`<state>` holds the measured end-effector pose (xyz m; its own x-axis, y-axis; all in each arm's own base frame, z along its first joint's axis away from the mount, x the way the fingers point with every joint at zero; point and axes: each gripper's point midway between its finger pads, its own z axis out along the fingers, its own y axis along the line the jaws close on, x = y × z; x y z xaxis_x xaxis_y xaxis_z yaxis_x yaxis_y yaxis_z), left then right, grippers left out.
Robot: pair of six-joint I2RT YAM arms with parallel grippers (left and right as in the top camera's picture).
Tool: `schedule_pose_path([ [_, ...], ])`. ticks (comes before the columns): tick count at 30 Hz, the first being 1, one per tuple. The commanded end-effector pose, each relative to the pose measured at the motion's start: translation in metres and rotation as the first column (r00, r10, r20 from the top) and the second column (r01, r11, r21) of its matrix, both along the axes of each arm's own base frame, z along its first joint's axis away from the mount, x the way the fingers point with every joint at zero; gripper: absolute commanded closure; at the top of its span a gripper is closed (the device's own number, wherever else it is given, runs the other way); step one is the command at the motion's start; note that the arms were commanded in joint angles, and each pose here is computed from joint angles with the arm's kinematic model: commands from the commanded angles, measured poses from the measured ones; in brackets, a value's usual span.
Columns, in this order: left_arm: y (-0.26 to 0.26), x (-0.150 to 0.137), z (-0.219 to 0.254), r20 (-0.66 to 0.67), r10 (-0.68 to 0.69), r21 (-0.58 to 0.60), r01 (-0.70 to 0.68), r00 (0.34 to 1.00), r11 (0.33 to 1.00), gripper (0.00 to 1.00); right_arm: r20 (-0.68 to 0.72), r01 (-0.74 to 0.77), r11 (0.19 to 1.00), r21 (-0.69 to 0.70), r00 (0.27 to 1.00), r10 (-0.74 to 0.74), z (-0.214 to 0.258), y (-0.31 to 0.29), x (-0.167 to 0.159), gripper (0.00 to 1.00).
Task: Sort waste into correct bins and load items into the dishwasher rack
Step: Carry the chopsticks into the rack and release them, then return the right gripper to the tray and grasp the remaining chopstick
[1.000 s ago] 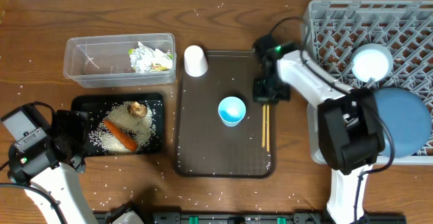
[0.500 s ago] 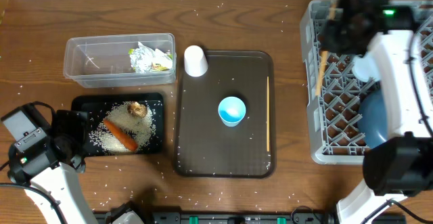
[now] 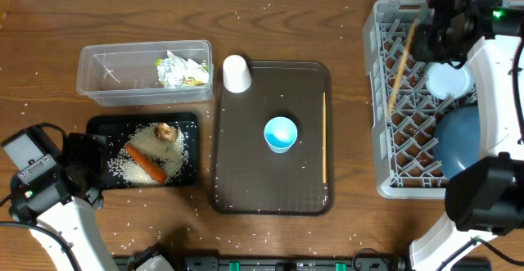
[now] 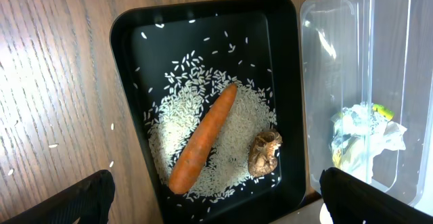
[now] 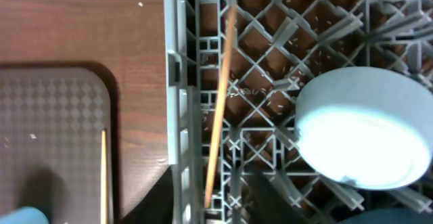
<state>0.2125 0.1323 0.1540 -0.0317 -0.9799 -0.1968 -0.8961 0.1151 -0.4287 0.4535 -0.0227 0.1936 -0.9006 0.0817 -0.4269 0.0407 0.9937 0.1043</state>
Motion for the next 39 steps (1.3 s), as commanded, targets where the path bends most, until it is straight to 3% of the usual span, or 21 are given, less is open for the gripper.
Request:
schedule_pose_path([
  [1, 0.004, -0.001, 0.004, -0.003, -0.001, 0.023, 0.001, 1.000, 1.000, 0.02, -0.008, -0.014, 1.000, 0.004, 1.000, 0.014, -0.004, 0.003, 0.001, 0.46],
  [3, 0.004, -0.001, 0.004, -0.003, -0.001, 0.023, 0.001, 1.000, 1.000, 0.02, -0.017, -0.003, 1.000, 0.010, 1.000, 0.004, -0.005, 0.003, 0.000, 0.38],
  [6, 0.004, -0.001, 0.004, -0.003, -0.001, 0.023, 0.001, 1.000, 1.000, 0.02, -0.041, -0.012, 0.999, 0.051, 0.999, 0.014, -0.005, 0.011, -0.008, 0.36],
  [9, 0.004, -0.001, 0.004, -0.003, -0.001, 0.023, 0.001, 1.000, 1.000, 0.02, -0.080, -0.058, 0.980, 0.190, 0.994, 0.075, 0.002, 0.036, -0.026, 0.32],
  [15, 0.004, -0.001, 0.004, -0.003, -0.001, 0.023, 0.001, 1.000, 1.000, 0.02, -0.153, -0.129, 0.887, 0.443, 0.964, 0.217, 0.014, 0.098, -0.061, 0.34],
  [19, 0.004, -0.001, 0.004, -0.003, -0.001, 0.023, 0.001, 1.000, 1.000, 0.02, -0.233, -0.178, 0.906, 0.384, 0.931, 0.282, -0.005, 0.130, -0.081, 0.33],
  [24, 0.004, -0.001, 0.004, -0.003, -0.001, 0.023, 0.001, 1.000, 1.000, 0.02, -0.355, -0.092, 0.971, 0.219, 0.920, 0.167, -0.054, 0.159, -0.097, 0.32],
  [30, 0.004, -0.001, 0.004, -0.003, -0.001, 0.023, 0.001, 1.000, 1.000, 0.02, -0.413, -0.049, 0.980, 0.195, 0.902, 0.128, -0.104, 0.197, -0.123, 0.35],
  [39, 0.004, -0.001, 0.004, -0.003, -0.001, 0.023, 0.001, 1.000, 1.000, 0.02, -0.464, -0.012, 0.987, 0.160, 0.882, 0.086, -0.138, 0.195, -0.144, 0.37],
])
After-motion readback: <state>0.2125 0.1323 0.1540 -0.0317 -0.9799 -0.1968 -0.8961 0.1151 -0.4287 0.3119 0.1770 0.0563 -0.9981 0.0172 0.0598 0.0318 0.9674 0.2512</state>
